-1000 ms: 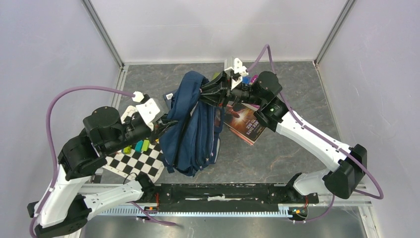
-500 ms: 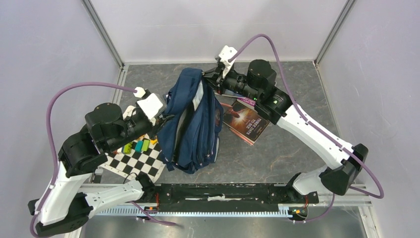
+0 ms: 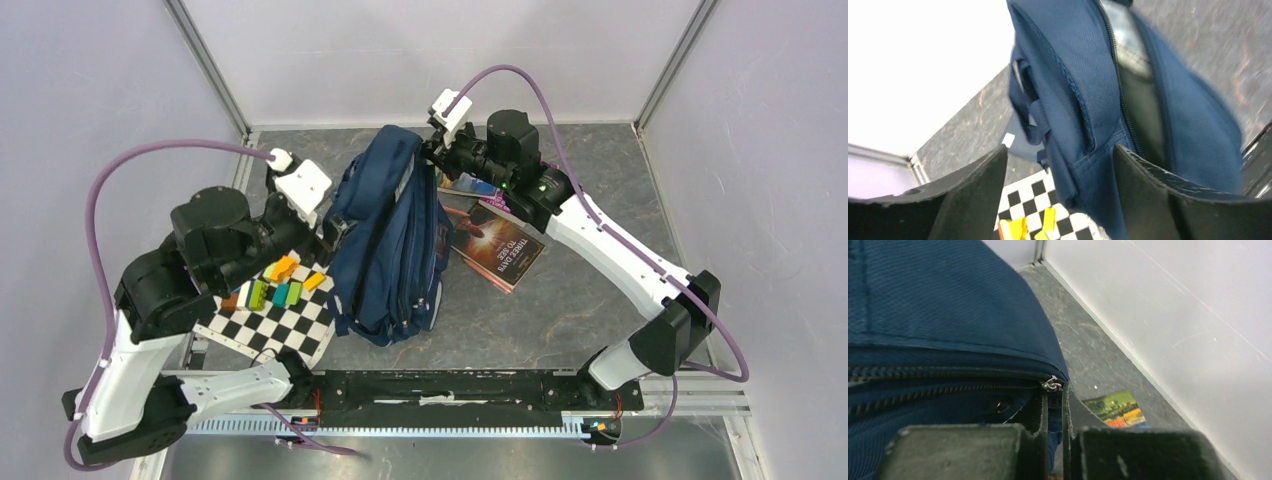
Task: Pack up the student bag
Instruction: Unzip the student bag at the center of the board.
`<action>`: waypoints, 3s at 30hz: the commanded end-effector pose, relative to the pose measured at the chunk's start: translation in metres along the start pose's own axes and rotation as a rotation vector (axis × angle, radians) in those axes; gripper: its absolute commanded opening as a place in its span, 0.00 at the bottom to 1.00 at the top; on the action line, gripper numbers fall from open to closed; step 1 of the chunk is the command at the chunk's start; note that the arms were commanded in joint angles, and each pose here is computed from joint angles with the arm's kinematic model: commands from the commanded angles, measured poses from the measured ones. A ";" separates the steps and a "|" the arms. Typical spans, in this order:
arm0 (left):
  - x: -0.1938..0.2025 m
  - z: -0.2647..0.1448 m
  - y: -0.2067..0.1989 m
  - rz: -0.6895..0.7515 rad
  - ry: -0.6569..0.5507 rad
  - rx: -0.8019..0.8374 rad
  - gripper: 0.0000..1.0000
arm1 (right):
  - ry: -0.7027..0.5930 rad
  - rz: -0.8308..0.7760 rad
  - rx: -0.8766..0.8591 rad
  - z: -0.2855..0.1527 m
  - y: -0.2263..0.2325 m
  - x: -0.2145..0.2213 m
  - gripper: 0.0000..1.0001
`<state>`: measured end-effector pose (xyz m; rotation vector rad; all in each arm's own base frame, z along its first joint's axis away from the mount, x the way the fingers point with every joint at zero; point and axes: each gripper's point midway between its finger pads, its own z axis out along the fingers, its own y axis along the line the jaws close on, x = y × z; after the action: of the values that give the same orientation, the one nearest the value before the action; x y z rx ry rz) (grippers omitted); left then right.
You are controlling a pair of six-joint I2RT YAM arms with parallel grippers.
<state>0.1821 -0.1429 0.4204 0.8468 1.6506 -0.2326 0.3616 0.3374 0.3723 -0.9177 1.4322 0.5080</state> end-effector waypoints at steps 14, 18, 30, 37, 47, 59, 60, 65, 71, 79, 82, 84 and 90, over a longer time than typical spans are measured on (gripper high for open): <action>-0.145 0.023 -0.071 -0.337 -0.277 0.444 0.92 | 0.035 0.086 0.085 0.003 -0.017 0.013 0.00; -0.127 0.047 -0.091 -0.369 -0.211 0.478 0.91 | 0.040 0.098 0.094 0.005 -0.017 0.015 0.00; -0.054 0.089 -0.057 -0.313 0.002 0.147 0.90 | 0.043 0.094 0.095 -0.001 -0.017 0.015 0.00; -0.041 0.085 -0.041 -0.298 -0.008 0.053 0.90 | 0.059 0.087 0.094 -0.003 -0.016 0.019 0.00; -0.023 0.084 -0.020 -0.235 0.033 -0.080 0.87 | 0.052 0.080 0.091 -0.005 -0.016 0.015 0.00; -0.007 0.082 -0.001 -0.196 0.082 -0.213 0.31 | 0.077 0.076 0.087 -0.012 -0.011 0.031 0.00; -0.007 0.081 0.001 -0.197 0.079 -0.221 0.22 | 0.087 0.082 0.092 -0.012 -0.011 0.037 0.00; -0.015 0.072 0.009 -0.185 0.043 -0.241 0.02 | 0.153 0.124 0.094 -0.013 -0.001 0.075 0.00; -0.040 0.052 0.016 -0.227 -0.057 -0.221 0.02 | 0.251 0.164 0.092 -0.007 0.004 0.123 0.00; -0.062 0.032 0.017 -0.261 -0.135 -0.172 0.02 | 0.356 0.219 0.061 -0.005 0.018 0.173 0.00; -0.067 0.028 0.014 -0.272 -0.154 -0.145 0.02 | 0.400 0.219 0.108 -0.010 0.009 0.187 0.00; -0.070 0.028 0.005 -0.269 -0.168 -0.087 0.02 | 0.421 0.223 0.128 -0.013 0.005 0.189 0.00; -0.068 0.035 -0.039 -0.270 -0.153 0.138 0.03 | 0.361 0.237 0.129 -0.033 0.001 0.141 0.63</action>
<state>0.2098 -0.2037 0.4426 0.6093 1.6940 -0.4199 0.3700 0.3046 0.2254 -0.7961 1.8340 0.4713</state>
